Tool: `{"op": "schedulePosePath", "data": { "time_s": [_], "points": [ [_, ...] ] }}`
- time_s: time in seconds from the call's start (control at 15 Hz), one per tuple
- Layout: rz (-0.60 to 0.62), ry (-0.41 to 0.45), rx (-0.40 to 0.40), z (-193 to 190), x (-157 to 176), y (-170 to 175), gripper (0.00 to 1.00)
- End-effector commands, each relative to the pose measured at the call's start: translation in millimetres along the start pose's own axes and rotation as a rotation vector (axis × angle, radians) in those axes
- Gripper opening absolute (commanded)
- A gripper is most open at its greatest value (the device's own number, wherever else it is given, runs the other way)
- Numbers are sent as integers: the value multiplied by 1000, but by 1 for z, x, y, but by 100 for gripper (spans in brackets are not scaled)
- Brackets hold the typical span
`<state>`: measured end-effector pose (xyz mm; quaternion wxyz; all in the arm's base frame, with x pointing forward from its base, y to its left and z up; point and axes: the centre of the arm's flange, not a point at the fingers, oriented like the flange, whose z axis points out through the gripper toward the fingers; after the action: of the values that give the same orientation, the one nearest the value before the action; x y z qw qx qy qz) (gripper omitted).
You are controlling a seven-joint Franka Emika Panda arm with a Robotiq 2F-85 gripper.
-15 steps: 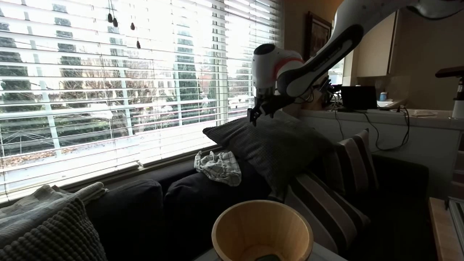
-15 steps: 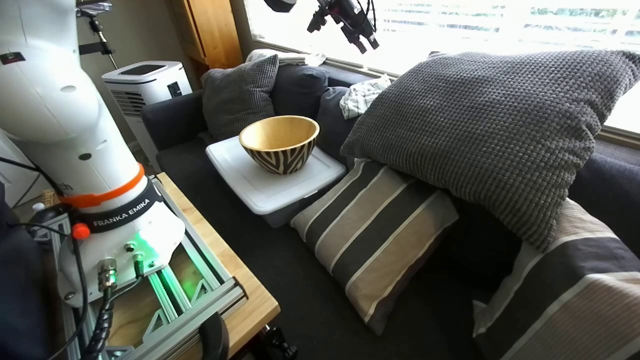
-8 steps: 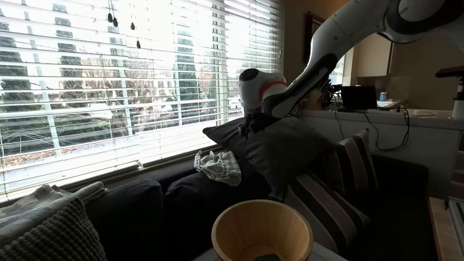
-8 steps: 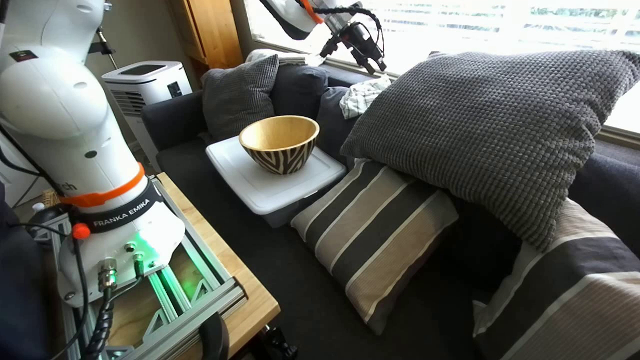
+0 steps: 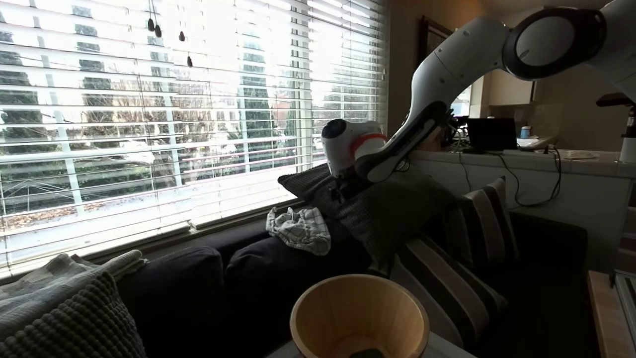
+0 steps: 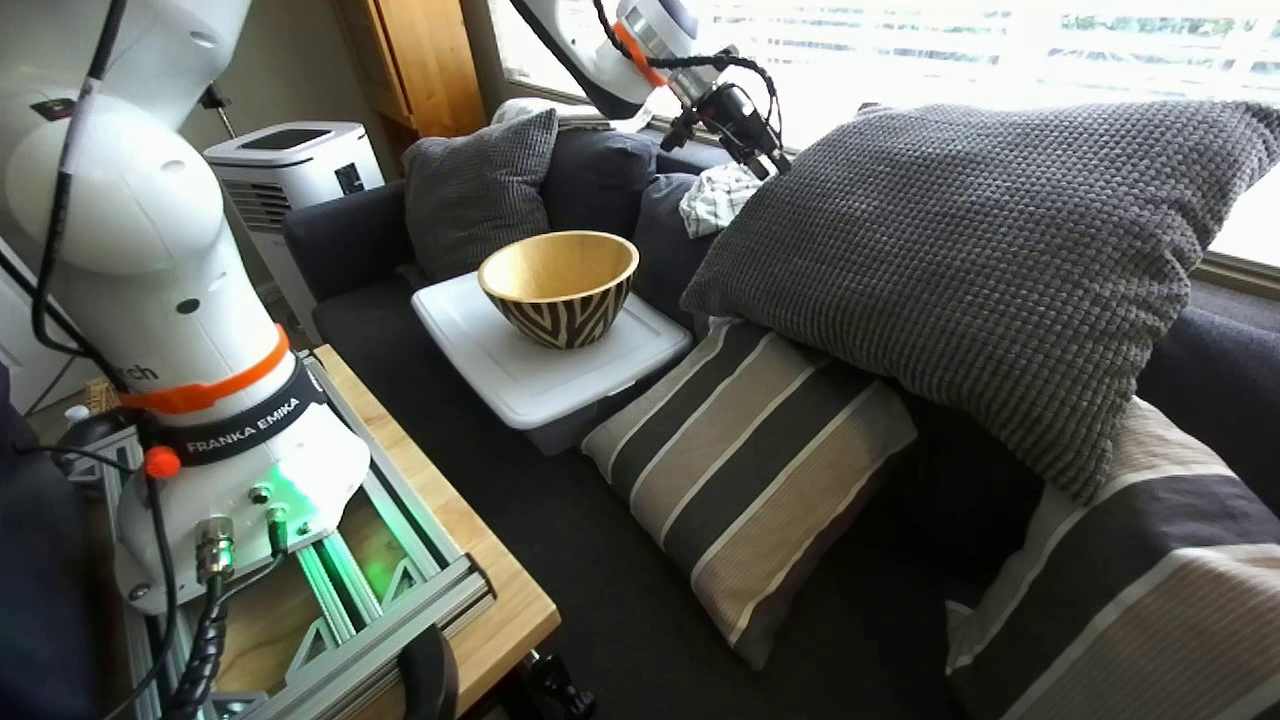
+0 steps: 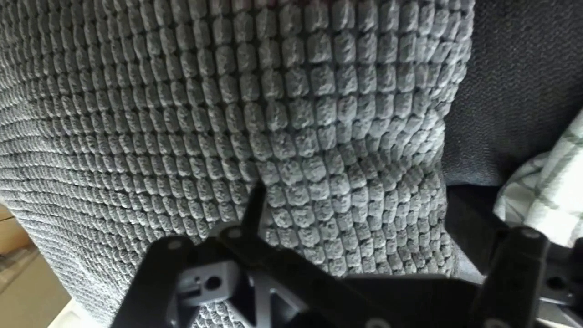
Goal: Move the pillow to the left
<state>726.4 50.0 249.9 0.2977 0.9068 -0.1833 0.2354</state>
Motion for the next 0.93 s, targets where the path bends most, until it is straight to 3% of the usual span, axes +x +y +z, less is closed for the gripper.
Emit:
{"op": "schedulePosePath", "data": {
  "time_s": [0.0, 0.27, 0.33, 0.4, 0.53, 0.87],
  "points": [
    [38, 23, -94, 24, -7, -18, 100],
    [79, 11, -176, 46, -19, -19, 100],
    [85, 4, -190, 50, -22, -18, 93],
    [92, -2, -208, 54, -24, -19, 73],
    [107, -12, -233, 57, -26, -18, 68],
    [170, -45, -252, 43, -20, -15, 30]
  ]
}}
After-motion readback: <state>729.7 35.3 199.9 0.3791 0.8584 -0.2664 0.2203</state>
